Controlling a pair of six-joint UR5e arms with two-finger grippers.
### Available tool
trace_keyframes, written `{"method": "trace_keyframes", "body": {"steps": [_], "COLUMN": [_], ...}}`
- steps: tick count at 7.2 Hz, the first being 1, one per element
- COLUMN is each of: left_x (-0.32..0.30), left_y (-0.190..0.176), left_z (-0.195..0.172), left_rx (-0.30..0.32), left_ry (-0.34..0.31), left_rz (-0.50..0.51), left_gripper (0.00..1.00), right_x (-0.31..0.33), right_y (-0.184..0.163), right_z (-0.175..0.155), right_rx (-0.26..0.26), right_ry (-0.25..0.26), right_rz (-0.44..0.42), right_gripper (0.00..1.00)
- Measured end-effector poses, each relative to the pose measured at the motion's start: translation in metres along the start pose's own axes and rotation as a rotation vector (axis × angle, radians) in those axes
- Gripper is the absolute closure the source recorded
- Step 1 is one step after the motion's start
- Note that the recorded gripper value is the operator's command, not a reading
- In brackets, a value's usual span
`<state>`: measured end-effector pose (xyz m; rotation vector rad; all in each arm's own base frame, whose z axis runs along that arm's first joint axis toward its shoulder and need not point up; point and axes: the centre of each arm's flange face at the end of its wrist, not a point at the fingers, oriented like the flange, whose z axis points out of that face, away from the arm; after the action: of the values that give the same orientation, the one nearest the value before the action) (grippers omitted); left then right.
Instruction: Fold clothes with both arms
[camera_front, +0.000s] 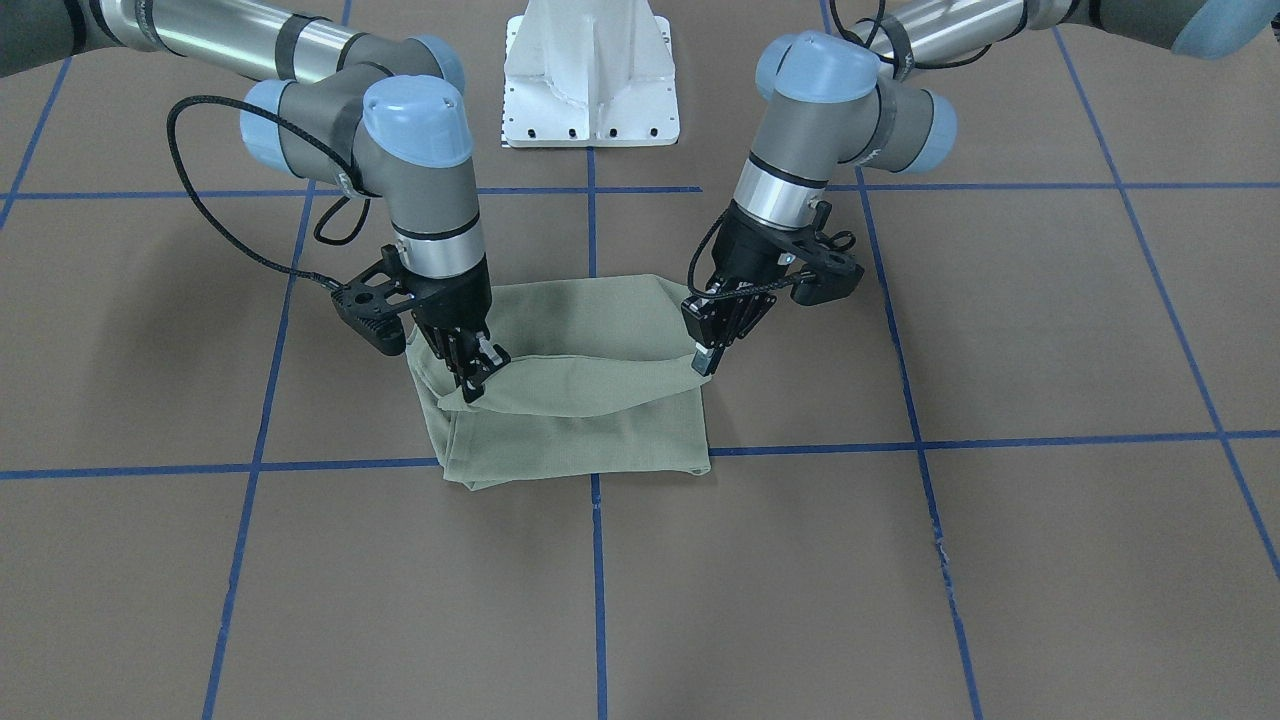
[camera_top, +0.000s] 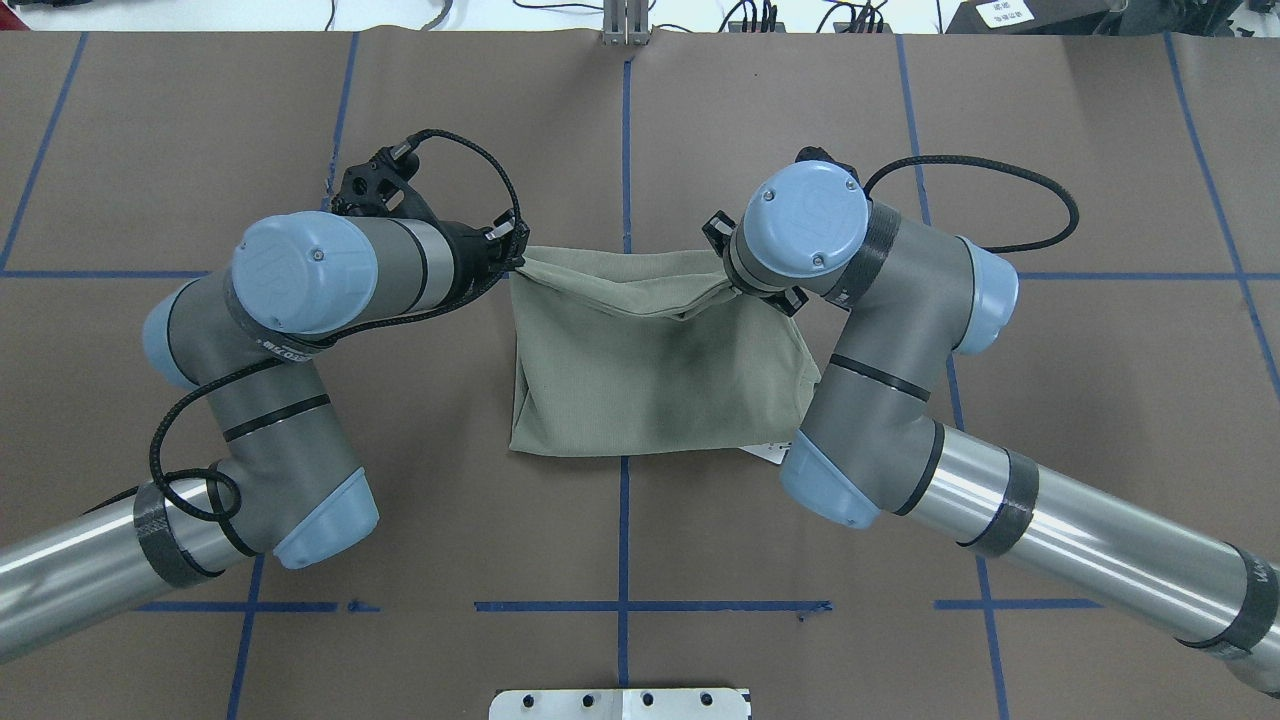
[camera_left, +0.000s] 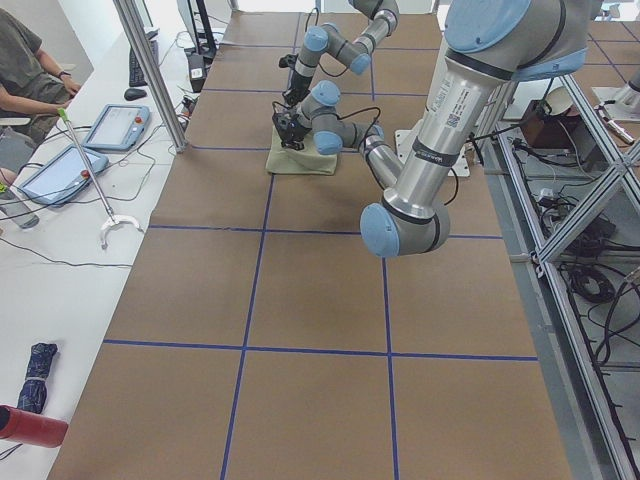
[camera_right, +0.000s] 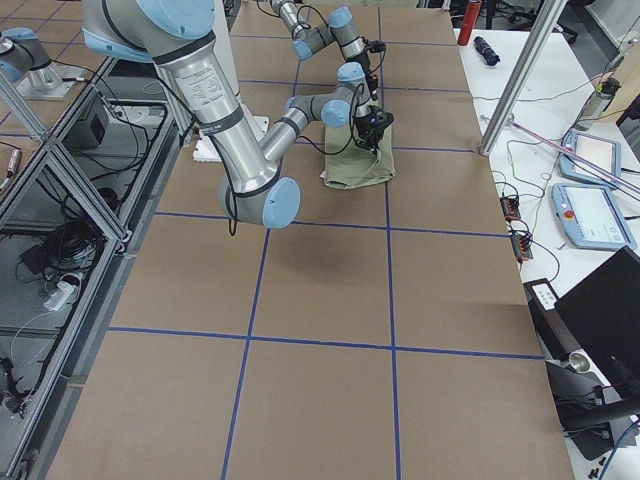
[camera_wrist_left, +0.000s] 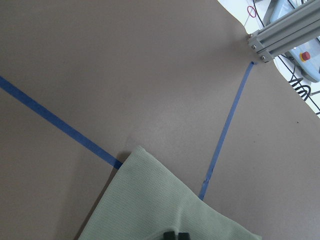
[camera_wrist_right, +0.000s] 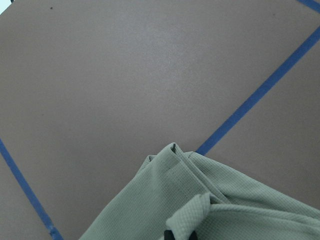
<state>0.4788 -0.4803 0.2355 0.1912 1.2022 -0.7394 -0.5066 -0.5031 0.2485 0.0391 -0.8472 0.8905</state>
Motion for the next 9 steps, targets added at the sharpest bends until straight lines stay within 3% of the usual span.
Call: {"method": "trace_keyframes", "body": {"steps": [1,2,4,6,8,9], "left_x": [0.002,0.008,0.004,-0.010,-0.034,-0.056], "left_y": [-0.005,-0.021,-0.075,-0.107,-0.147,-0.178], "left_z": [0.016,0.044,0.086,0.086,0.053,0.023], "left_rx": [0.021,0.066,0.146,0.170,0.107,0.061], "left_ry": [-0.007,-0.020,-0.021,-0.012,-0.015,-0.020], "left_rz": [0.013,0.050,0.173,0.257,0.381,0.473], "left_gripper": [0.61,0.51,0.47,0.48,0.48,0.47], "right_x": [-0.003,-0.011,-0.025,-0.018,0.016,0.051], "right_y": [-0.009,-0.032,-0.094,-0.167,-0.232,-0.281], "right_z": [0.014,0.031,0.059,0.058,0.043,0.026], "right_rx": [-0.005,-0.012,-0.017,-0.040,-0.073,-0.105], "right_ry": [0.007,0.021,0.065,0.090,0.092,0.085], "right_rz": [-0.036,-0.115,-0.365,-0.503,-0.529,-0.568], "right_gripper": [0.00,0.00,0.00,0.00,0.00,0.00]}}
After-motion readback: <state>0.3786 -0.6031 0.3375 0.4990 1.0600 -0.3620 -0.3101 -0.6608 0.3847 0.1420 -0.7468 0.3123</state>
